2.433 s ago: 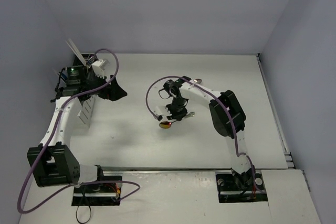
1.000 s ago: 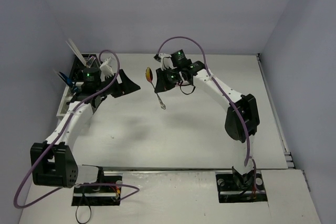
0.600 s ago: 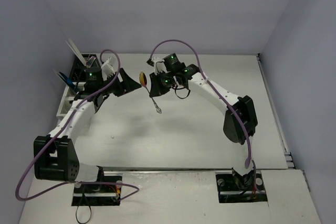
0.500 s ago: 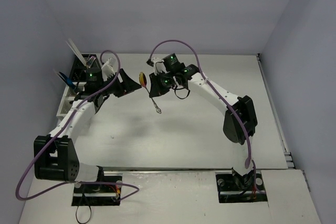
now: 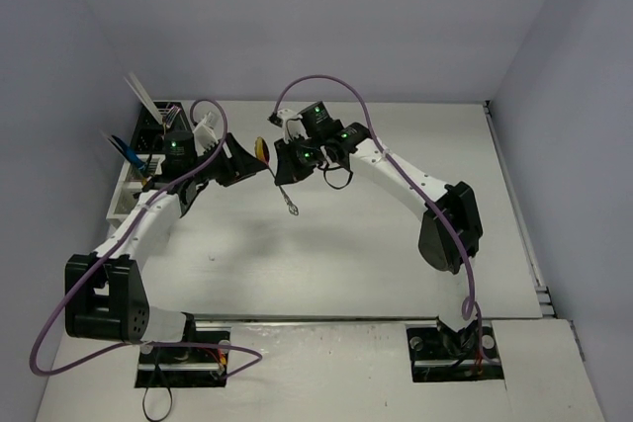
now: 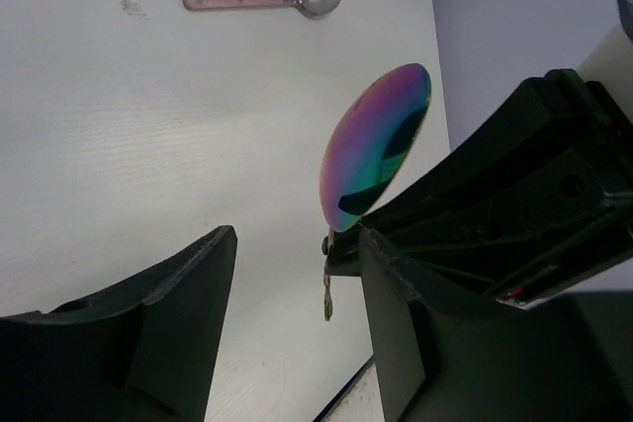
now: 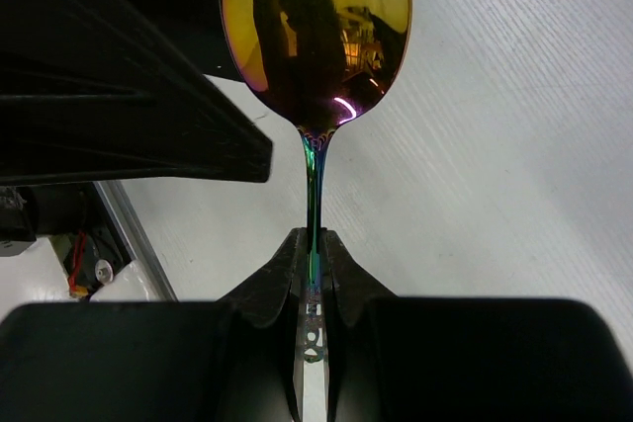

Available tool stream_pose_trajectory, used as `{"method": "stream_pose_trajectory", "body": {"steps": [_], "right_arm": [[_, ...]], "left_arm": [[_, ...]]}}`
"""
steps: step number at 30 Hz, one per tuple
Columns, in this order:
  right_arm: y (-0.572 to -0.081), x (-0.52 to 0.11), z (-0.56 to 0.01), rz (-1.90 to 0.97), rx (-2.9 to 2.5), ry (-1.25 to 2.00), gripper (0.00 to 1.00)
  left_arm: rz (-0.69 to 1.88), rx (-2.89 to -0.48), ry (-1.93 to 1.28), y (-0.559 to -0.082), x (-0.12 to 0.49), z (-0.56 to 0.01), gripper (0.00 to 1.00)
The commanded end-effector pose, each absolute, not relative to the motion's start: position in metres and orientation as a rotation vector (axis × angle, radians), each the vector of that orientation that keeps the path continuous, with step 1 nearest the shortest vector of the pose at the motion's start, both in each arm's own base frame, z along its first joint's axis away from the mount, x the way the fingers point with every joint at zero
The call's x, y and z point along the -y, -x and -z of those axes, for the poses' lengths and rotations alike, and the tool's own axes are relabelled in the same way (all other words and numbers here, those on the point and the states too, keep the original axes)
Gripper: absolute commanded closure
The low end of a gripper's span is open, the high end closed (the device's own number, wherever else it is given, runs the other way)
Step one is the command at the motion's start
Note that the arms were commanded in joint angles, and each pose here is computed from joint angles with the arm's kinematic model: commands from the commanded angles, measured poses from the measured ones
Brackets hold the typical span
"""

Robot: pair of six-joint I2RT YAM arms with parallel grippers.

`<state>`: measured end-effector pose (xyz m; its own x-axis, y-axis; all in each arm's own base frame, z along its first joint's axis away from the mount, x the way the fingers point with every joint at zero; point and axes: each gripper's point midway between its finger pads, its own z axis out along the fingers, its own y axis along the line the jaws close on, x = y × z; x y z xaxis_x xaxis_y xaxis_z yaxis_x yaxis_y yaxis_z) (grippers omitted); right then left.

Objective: Sort the eating utensils into containers

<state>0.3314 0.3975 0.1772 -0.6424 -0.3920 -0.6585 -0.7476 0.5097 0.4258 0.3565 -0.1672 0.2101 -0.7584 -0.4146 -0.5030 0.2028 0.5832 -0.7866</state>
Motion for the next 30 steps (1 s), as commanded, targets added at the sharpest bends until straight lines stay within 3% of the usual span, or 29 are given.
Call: {"method": "stream_pose_trajectory", "body": {"steps": [1, 11, 16, 19, 22, 27, 28, 30], "right_arm": [[-0.334, -0.42, -0.22, -1.004, -2.123, 0.94, 1.0], [-0.326, -0.438, -0.22, -1.03, -2.112, 0.966, 1.0], [-0.323, -0.443, -0.221, -1.031, -2.104, 0.978, 1.0], [-0.323, -0.443, -0.217, -1.03, -2.111, 0.981, 1.0], [-0.321, -0.445, -0.216, -1.056, -2.113, 0.994, 0.98], [-0.317, -0.437, -0.216, -1.075, -2.124, 0.994, 0.44], [-0.317, -0.433, -0.217, -1.067, -2.123, 0.989, 0.37], [-0.32, -0.423, -0.224, -1.058, -2.113, 0.975, 0.36]], "left_arm": [[1.181, -2.057, 0.139, -0.363, 0.17, -0.228, 0.51], [1.183, -2.053, 0.16, -0.358, 0.168, -0.221, 0.57], [1.202, -2.034, 0.168, -0.356, 0.169, -0.222, 0.74], [1.217, -2.011, 0.151, -0.355, 0.17, -0.228, 0.92], [1.215, -1.994, 0.129, -0.352, 0.169, -0.234, 1.0], [1.1, -1.993, 0.029, -0.34, 0.151, -0.238, 1.0], [1.046, -2.006, 0.002, -0.337, 0.143, -0.238, 1.0], [0.911, -2.062, -0.045, -0.328, 0.12, -0.226, 1.0]]}}
